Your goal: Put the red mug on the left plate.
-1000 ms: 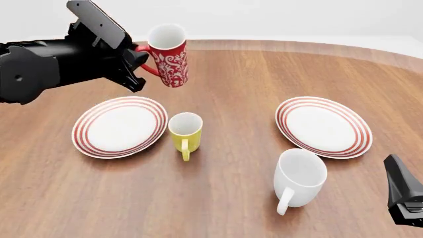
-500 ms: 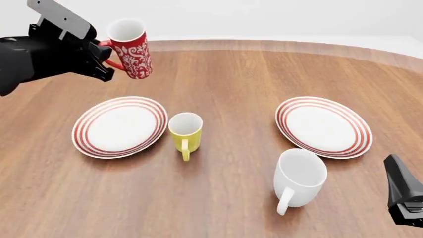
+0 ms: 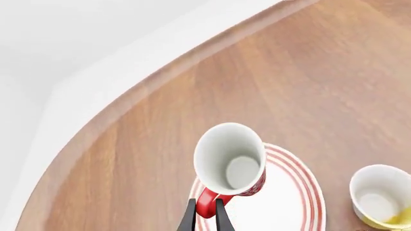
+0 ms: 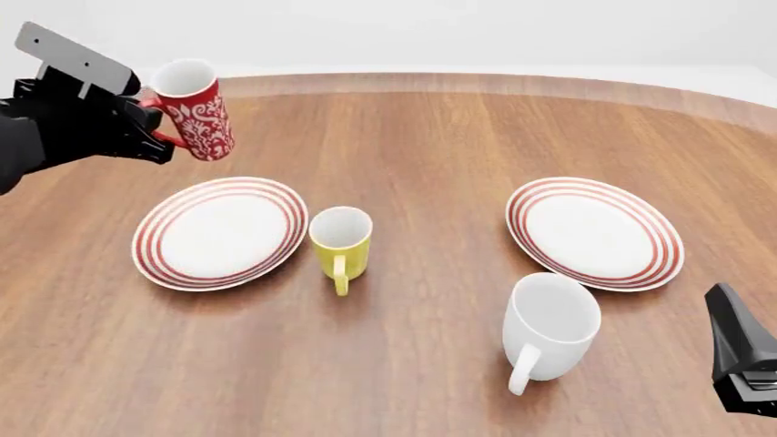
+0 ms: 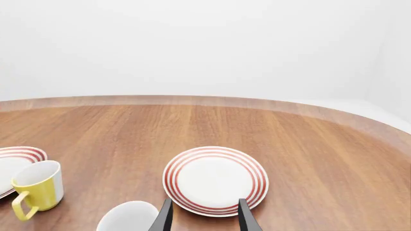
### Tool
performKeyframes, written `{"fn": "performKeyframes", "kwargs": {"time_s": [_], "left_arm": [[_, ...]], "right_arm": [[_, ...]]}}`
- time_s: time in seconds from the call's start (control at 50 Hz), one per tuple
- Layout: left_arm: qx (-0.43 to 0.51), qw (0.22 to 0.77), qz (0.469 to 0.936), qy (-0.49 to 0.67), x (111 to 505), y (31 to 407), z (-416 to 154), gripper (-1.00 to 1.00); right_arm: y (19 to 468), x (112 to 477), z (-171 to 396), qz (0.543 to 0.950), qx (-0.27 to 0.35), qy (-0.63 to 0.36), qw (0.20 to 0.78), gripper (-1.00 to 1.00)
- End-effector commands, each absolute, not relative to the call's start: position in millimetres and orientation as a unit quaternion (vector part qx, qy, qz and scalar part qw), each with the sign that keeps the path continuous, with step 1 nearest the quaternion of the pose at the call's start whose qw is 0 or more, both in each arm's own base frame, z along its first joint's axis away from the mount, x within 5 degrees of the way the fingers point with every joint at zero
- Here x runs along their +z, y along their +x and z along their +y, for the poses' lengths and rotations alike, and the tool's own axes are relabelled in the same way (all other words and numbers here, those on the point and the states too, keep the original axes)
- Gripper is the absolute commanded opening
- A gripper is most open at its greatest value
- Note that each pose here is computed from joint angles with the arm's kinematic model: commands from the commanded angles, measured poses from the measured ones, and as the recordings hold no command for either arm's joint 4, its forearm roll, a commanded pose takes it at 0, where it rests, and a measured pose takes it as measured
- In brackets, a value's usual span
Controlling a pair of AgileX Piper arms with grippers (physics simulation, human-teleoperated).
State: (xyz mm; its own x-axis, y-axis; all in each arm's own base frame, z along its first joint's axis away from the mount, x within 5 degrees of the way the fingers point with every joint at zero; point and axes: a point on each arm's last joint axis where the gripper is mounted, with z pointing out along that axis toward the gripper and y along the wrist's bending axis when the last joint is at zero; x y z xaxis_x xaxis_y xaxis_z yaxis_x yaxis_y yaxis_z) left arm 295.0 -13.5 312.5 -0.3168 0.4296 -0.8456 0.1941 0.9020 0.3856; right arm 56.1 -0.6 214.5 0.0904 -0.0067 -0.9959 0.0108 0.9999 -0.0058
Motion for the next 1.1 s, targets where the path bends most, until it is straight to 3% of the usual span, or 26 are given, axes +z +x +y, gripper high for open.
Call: {"fn": "performKeyframes", "kwargs": {"time_s": [0.02, 1.1], "left_arm": [[0.100, 0.539, 0.816, 0.181, 279.3, 290.3, -10.1, -1.00], [0.083, 0.497, 0.851, 0.146, 196.6, 307.9, -1.1, -1.00]], "right_arm": [[56.2, 214.3, -0.5, 0.675, -0.005, 0.001, 0.738, 1.00], [56.1, 214.3, -0.5, 0.675, -0.005, 0.001, 0.738, 1.00]]}}
